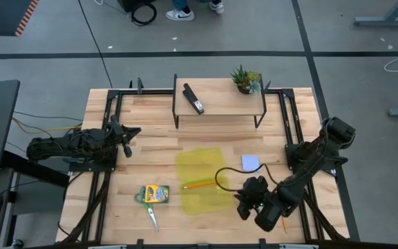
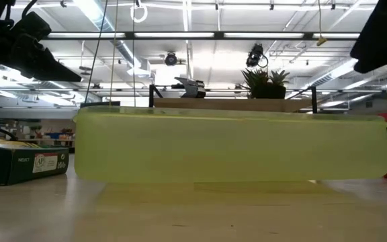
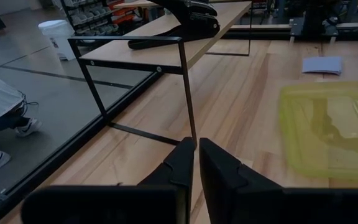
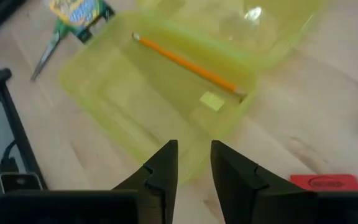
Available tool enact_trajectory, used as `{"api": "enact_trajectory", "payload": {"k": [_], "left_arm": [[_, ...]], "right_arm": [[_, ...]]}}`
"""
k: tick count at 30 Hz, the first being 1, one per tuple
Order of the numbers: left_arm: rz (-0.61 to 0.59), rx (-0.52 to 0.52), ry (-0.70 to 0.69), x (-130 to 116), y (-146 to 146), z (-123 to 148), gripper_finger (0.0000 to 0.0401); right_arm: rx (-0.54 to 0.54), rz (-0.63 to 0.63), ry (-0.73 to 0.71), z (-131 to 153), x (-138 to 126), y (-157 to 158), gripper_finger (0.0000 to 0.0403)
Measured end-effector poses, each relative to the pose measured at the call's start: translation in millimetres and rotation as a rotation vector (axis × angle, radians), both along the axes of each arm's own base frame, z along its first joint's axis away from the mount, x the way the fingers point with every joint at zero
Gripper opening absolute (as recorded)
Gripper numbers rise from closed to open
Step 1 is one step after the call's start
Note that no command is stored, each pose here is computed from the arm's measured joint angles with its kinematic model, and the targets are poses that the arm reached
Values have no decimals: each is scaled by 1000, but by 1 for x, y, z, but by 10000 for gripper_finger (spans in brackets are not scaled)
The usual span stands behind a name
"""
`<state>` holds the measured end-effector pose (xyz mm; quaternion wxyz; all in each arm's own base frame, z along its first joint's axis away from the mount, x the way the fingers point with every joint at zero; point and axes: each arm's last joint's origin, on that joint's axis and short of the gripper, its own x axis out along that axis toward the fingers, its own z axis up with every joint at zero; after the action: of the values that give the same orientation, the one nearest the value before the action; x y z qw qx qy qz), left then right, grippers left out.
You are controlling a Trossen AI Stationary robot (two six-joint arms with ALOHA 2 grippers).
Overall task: Pack school essentials
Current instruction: Put the purple pen into the yellow supply box
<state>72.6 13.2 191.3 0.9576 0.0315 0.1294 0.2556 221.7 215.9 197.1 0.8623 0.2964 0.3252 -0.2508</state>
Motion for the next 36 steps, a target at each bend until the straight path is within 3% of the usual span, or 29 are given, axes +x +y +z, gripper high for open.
{"api": "enact_trajectory", "payload": {"k": [9,15,19,27,36], "left_arm": [[0,0,0,0,0,0,36],[0,0,0,0,0,0,37],[0,0,0,0,0,0,30],[0,0,0,0,0,0,35],[0,0,0,0,0,0,39]], "right_arm": [[-153,-86,-33,-7,-20,-6,102],[-113,-174,-101,-31,-29,-16,103],[-97,-157,-113,-42,-31,-18,125],[-166,-69,-36,-46,-31,-20,200],[-181,28,61,-50,-36,-16,202]]}}
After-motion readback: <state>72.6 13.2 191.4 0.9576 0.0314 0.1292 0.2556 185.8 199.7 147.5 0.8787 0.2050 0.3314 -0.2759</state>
